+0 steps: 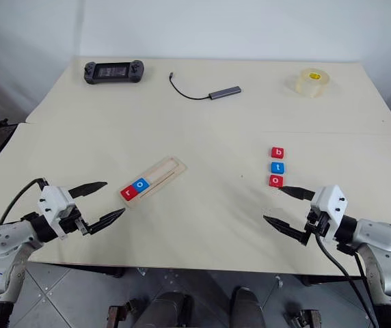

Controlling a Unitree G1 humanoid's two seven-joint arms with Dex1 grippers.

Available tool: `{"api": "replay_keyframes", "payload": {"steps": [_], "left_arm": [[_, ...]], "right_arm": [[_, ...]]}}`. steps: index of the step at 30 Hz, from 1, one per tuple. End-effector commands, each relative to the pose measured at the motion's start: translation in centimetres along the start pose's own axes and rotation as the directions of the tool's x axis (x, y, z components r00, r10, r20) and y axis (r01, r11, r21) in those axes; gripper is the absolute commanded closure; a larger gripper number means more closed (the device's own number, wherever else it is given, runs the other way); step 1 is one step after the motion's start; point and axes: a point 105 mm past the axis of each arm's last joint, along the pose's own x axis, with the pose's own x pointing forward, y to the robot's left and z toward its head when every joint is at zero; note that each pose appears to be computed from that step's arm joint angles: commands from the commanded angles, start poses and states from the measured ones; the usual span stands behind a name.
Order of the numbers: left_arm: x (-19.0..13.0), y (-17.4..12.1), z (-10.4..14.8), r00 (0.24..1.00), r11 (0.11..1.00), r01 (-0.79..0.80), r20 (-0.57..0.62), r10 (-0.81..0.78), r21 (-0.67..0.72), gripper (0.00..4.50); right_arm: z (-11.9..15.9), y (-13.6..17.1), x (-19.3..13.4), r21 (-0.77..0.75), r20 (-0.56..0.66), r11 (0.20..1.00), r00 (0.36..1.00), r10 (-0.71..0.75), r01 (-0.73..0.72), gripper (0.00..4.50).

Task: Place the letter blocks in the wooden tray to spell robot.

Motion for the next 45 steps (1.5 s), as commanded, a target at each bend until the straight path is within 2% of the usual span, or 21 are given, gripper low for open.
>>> {"api": "replay_keyframes", "payload": {"steps": [1, 6, 12, 18, 23, 28, 33, 37, 41, 45], "left_arm": [[-0.9, 0.8, 0.8, 0.999, 0.999, -0.046, 0.024, 0.045, 0.025, 0.0], [-3.4, 0.9, -0.6, 0.992, 0.992, -0.126, -0.011, 0.126, -0.023, 0.0], [-8.3, 0.7, -3.0, 0.959, 0.952, -0.282, -0.059, 0.276, -0.116, 0.0], [-9.6, 0.0, -4.0, 0.948, 0.935, -0.317, -0.088, 0.307, -0.16, 0.0], [-6.2, -1.0, -2.6, 0.98, 0.948, -0.197, -0.032, 0.195, -0.249, 0.0], [-1.7, -0.7, -0.9, 0.995, 0.969, -0.09, 0.013, 0.096, -0.231, 0.0], [1.8, 0.5, -2.4, 0.995, 0.977, -0.066, -0.082, 0.05, -0.201, 0.0], [2.2, 0.6, -3.4, 0.991, 0.975, -0.06, -0.127, 0.033, -0.216, 0.0], [2.2, -0.7, -4.5, 0.986, 0.969, -0.002, -0.165, -0.04, -0.247, 0.0], [2.2, -0.4, -5.8, 0.973, 0.964, -0.022, -0.227, -0.04, -0.264, 0.0]], "right_arm": [[0.5, -0.1, 0.2, -0.029, 0.028, 0.999, 1.0, 0.015, -0.014, 0.04], [1.4, 0.7, 2.6, -0.036, 0.09, 0.995, 0.992, 0.092, -0.09, 0.04], [4.5, 3.2, 6.9, -0.106, 0.223, 0.962, 0.937, 0.268, -0.25, 0.04], [6.5, 4.4, 8.4, -0.131, 0.286, 0.932, 0.887, 0.363, -0.339, 0.04], [6.6, 4.3, 8.1, -0.114, 0.283, 0.934, 0.89, 0.357, -0.338, 0.04], [6.9, 4.0, 7.5, -0.111, 0.276, 0.939, 0.898, 0.343, -0.325, 0.04], [7.0, 4.0, 7.1, -0.1, 0.265, 0.945, 0.908, 0.326, -0.31, 0.04], [7.1, 4.1, 6.9, -0.093, 0.263, 0.951, 0.914, 0.31, -0.296, 0.04], [7.0, 4.0, 6.6, -0.084, 0.261, 0.958, 0.922, 0.287, -0.274, 0.04], [7.0, 4.0, 6.5, -0.08, 0.26, 0.96, 0.925, 0.279, -0.267, 0.04]]}}
